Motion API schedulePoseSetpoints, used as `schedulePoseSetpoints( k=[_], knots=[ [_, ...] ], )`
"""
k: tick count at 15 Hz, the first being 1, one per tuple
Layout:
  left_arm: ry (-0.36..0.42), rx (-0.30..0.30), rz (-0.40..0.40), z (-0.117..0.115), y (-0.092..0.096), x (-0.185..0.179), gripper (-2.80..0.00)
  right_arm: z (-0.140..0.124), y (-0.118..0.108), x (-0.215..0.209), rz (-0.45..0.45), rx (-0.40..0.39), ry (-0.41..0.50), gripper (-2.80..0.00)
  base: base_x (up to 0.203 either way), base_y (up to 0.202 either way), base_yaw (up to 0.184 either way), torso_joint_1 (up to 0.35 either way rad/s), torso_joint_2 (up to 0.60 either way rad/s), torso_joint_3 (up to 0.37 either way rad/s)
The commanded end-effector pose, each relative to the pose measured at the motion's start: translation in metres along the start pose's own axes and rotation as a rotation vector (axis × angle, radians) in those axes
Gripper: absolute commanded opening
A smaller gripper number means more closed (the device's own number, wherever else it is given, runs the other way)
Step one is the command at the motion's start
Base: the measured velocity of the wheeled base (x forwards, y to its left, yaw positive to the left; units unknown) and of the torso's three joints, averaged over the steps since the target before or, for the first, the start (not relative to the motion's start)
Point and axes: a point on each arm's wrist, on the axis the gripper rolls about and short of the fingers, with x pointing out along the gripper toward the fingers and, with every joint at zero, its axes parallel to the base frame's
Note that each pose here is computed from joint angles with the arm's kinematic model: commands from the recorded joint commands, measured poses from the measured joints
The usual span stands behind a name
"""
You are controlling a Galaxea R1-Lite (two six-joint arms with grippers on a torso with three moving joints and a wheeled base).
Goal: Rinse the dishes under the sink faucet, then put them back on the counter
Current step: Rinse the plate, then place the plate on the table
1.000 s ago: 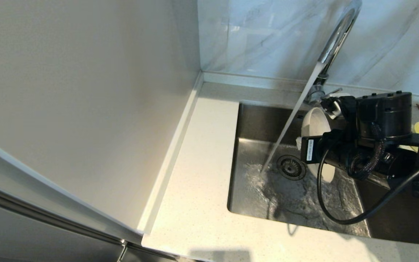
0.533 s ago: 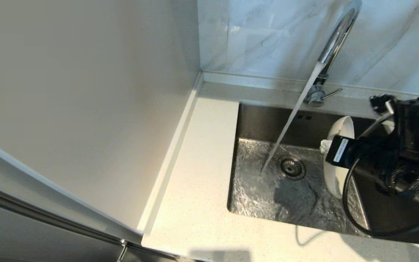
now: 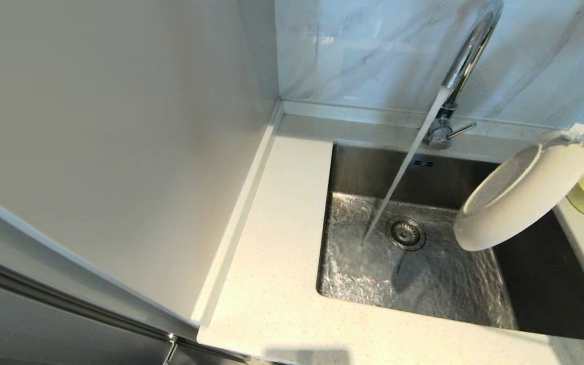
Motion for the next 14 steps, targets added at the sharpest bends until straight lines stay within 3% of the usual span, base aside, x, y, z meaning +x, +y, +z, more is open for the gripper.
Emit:
schedulePoseSetpoints(
  k=[1, 3, 4, 5, 9, 11, 12, 14],
  knots=[
    [0.000, 0.000, 0.000, 0.000, 0.000, 0.000, -2.80, 0.007, -0.006, -0.008, 0.083, 0.171, 0.168, -2.80, 0.000, 0.000, 0.000, 0.000, 0.00, 0.000],
    [0.000, 0.000, 0.000, 0.000, 0.000, 0.000, -2.80, 0.010, -0.042, 0.013, 0.059, 0.179, 0.214, -2.80, 0.000, 0.000, 0.000, 0.000, 0.00, 0.000],
    [0.000, 0.000, 0.000, 0.000, 0.000, 0.000, -2.80, 0.012, -0.049, 0.019, 0.051, 0.167, 0.229, -2.80, 0.000, 0.000, 0.000, 0.000, 0.00, 0.000],
    [0.000, 0.000, 0.000, 0.000, 0.000, 0.000, -2.80, 0.014, -0.043, 0.019, 0.064, 0.151, 0.230, -2.80, 0.000, 0.000, 0.000, 0.000, 0.00, 0.000],
    [0.000, 0.000, 0.000, 0.000, 0.000, 0.000, -2.80, 0.025, 0.061, -0.014, 0.236, -0.022, 0.186, -2.80, 0.000, 0.000, 0.000, 0.000, 0.00, 0.000],
    [0.000, 0.000, 0.000, 0.000, 0.000, 0.000, -2.80, 0.027, 0.075, -0.018, 0.242, -0.056, 0.148, -2.80, 0.000, 0.000, 0.000, 0.000, 0.00, 0.000],
    [0.000, 0.000, 0.000, 0.000, 0.000, 0.000, -2.80, 0.031, 0.060, -0.007, 0.156, -0.006, 0.109, -2.80, 0.000, 0.000, 0.000, 0.000, 0.00, 0.000],
    [0.000, 0.000, 0.000, 0.000, 0.000, 0.000, -2.80, 0.031, 0.011, 0.018, -0.227, 0.144, -0.033, -2.80, 0.000, 0.000, 0.000, 0.000, 0.00, 0.000]
  ],
)
